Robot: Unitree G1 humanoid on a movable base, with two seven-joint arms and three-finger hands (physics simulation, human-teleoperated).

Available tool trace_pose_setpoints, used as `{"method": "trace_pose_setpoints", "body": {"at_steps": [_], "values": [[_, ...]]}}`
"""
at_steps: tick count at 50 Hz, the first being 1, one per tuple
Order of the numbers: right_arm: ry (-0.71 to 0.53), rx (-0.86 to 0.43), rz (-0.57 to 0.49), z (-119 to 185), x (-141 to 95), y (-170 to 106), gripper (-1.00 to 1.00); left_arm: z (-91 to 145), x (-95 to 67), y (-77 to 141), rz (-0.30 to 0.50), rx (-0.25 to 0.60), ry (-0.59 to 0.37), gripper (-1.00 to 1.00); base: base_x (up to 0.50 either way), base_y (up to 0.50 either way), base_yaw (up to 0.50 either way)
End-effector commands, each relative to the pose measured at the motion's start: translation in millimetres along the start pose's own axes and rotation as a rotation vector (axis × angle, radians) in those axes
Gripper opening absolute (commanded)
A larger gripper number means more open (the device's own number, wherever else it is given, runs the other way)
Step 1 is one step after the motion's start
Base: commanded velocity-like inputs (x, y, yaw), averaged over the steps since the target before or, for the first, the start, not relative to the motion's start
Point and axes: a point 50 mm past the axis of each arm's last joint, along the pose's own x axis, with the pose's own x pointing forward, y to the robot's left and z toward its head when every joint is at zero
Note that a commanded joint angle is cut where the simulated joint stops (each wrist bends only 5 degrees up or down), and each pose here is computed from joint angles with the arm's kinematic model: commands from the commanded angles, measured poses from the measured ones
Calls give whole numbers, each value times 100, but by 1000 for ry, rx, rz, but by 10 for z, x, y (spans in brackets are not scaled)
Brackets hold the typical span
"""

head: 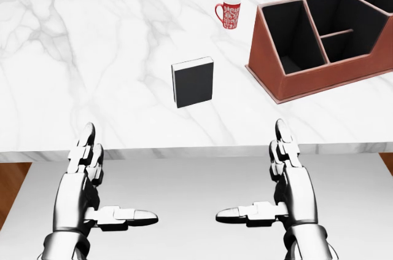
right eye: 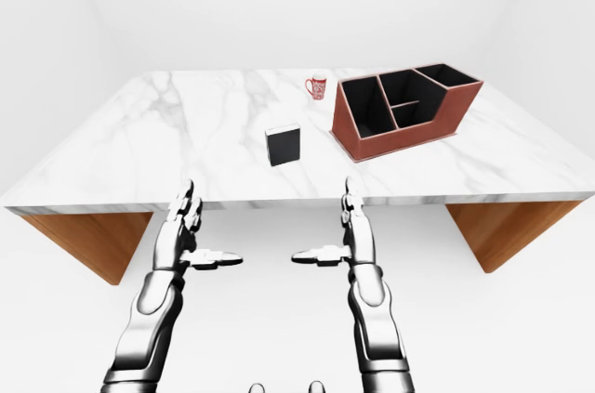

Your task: Pick up the book and place it in the right compartment of the caddy.

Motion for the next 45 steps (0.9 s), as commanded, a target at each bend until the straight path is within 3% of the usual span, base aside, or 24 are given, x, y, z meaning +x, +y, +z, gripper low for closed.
{"method": "trace_pose_setpoints", "body": {"at_steps": [1, 30, 45], "values": [[23, -8, 2, -44, 6, -67, 100, -11, 10, 70, 1, 3, 3, 100, 0, 0, 0], [-13, -43, -14, 10, -27, -74, 100, -27, -6, 69, 0, 11, 1, 100, 0, 0, 0], [-7, -39, -9, -4, -23, -73, 100, -27, -3, 70, 0, 12, 3, 100, 0, 0, 47]]}}
